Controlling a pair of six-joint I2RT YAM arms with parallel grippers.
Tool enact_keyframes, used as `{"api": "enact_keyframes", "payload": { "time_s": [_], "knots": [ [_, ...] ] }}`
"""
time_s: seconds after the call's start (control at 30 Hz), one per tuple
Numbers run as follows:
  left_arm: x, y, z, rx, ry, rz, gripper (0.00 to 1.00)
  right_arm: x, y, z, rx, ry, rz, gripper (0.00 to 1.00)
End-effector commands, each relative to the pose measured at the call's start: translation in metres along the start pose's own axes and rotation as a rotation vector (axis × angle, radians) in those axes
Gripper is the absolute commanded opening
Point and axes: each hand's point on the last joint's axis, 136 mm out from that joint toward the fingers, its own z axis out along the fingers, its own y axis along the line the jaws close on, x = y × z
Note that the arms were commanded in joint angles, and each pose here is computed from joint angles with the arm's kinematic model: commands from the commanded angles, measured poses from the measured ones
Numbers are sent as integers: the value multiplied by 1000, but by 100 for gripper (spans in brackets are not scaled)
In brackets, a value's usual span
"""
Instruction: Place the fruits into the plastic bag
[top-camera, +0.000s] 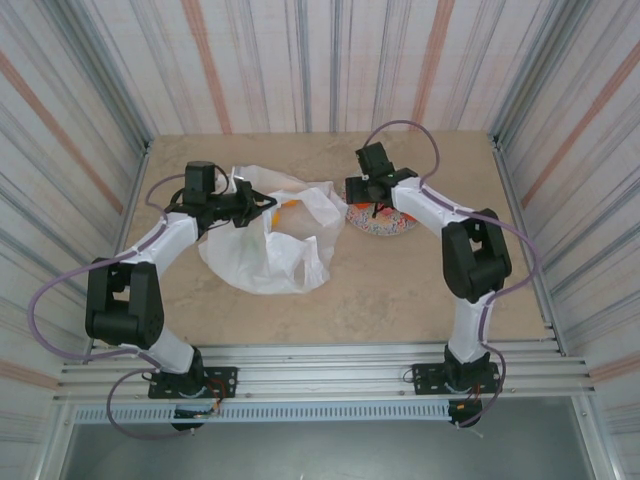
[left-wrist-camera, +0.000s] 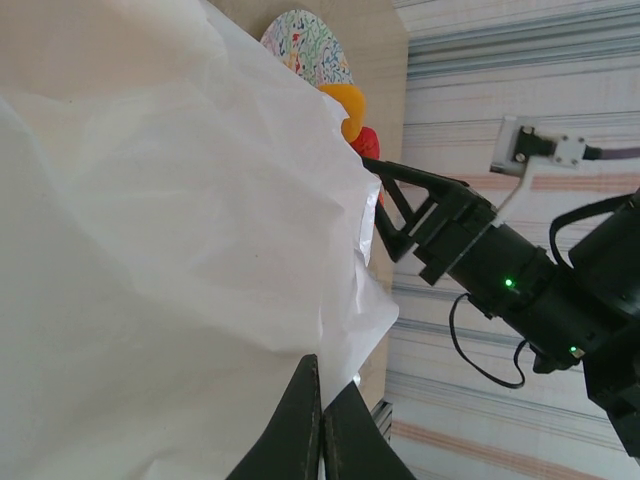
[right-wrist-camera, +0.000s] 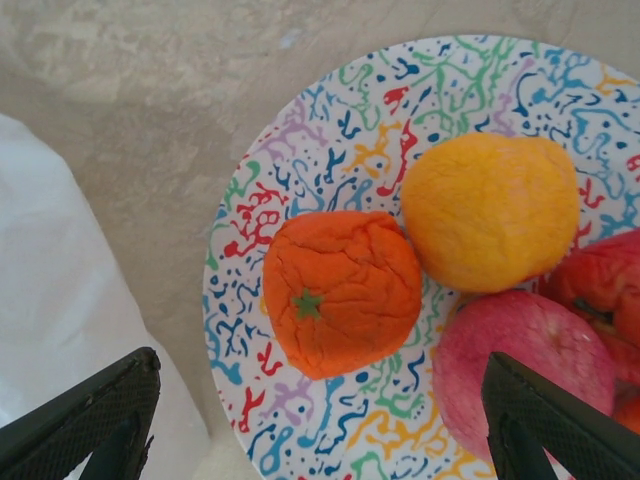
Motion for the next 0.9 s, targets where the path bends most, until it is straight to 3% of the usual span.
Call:
{"api": "enact_keyframes", "payload": {
  "time_s": [0.0,0.87],
  "knots": [
    [1,2,-2,9,2,16,0,3,-7,8,62,52,-56,85],
    [2,0,-5,19,0,14,0,13,3,44,64,131,-113,75]
  ]
}}
